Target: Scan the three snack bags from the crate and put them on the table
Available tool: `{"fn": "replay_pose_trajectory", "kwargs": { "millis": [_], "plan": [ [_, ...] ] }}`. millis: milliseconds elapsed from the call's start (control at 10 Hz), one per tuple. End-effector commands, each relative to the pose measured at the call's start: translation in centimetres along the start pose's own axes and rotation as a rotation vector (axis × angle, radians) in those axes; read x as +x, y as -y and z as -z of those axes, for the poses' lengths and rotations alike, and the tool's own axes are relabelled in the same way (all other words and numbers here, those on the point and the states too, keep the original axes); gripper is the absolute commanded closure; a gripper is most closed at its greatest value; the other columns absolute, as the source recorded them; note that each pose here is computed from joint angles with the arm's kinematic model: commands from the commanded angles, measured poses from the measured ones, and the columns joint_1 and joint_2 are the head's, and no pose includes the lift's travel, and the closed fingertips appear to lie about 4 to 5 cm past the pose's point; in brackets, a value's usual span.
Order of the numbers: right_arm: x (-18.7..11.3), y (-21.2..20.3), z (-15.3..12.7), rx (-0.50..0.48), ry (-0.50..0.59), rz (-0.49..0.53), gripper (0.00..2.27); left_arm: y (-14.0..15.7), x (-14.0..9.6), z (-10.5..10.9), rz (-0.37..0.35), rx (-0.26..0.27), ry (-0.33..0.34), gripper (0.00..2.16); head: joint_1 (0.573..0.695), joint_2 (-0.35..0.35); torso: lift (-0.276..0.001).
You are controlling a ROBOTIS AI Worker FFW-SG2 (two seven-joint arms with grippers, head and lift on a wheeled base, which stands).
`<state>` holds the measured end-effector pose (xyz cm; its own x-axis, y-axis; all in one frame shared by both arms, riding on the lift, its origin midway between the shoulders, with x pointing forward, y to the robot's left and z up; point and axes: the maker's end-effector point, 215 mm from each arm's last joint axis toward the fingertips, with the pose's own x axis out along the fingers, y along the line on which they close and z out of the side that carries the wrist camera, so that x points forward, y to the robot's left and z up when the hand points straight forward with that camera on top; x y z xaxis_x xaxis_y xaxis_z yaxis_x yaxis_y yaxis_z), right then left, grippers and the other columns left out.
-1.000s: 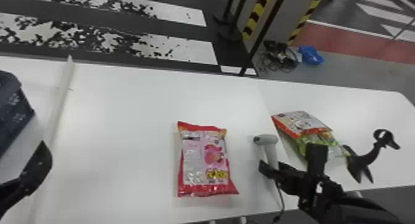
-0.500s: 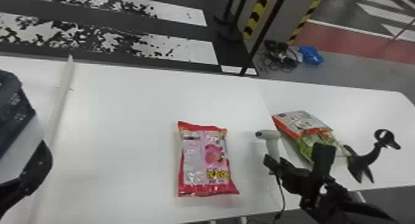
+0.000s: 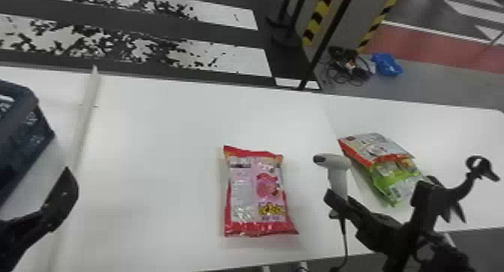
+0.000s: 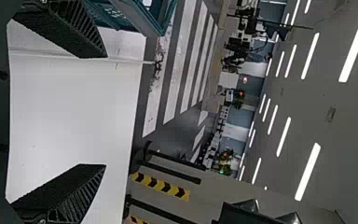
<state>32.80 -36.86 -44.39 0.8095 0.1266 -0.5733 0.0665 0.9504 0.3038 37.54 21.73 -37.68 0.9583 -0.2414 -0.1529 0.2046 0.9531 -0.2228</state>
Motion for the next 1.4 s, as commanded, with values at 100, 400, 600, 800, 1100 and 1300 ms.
{"fn": "replay_pose_trajectory", "kwargs": {
  "millis": [100, 400, 600, 800, 1100, 1300],
  "plan": [
    [0.0, -5.5, 2.0, 0.056, -0.061, -0.102, 2.24, 0.1, -0.2, -0.2, 0.001, 0.002, 0.01, 0.02, 0.695, -0.228, -0.094],
    [0.7, -8.7, 3.4, 0.057, -0.092, -0.155, 2.24, -0.3, -0.6, -0.4, -0.008, 0.008, 0.018, 0.02, 0.695, -0.134, -0.094],
    [1.3, -9.2, 4.0, 0.035, -0.103, -0.144, 2.24, -0.3, -0.6, -0.4, -0.006, 0.01, 0.018, 0.02, 0.695, -0.091, -0.094],
    [2.5, -8.9, 4.0, 0.011, -0.102, -0.124, 2.24, -0.3, -0.6, -0.4, -0.005, 0.01, 0.019, 0.02, 0.695, -0.081, -0.094],
    [4.1, -8.8, 5.4, -0.001, -0.134, -0.113, 2.24, -0.6, -0.8, -0.2, -0.01, 0.013, 0.015, 0.02, 0.695, -0.079, -0.094],
    [4.5, -8.6, 6.3, -0.014, -0.152, -0.106, 2.24, -0.7, -0.8, -0.3, -0.012, 0.013, 0.016, 0.02, 0.695, -0.064, -0.094]
  ]
}}
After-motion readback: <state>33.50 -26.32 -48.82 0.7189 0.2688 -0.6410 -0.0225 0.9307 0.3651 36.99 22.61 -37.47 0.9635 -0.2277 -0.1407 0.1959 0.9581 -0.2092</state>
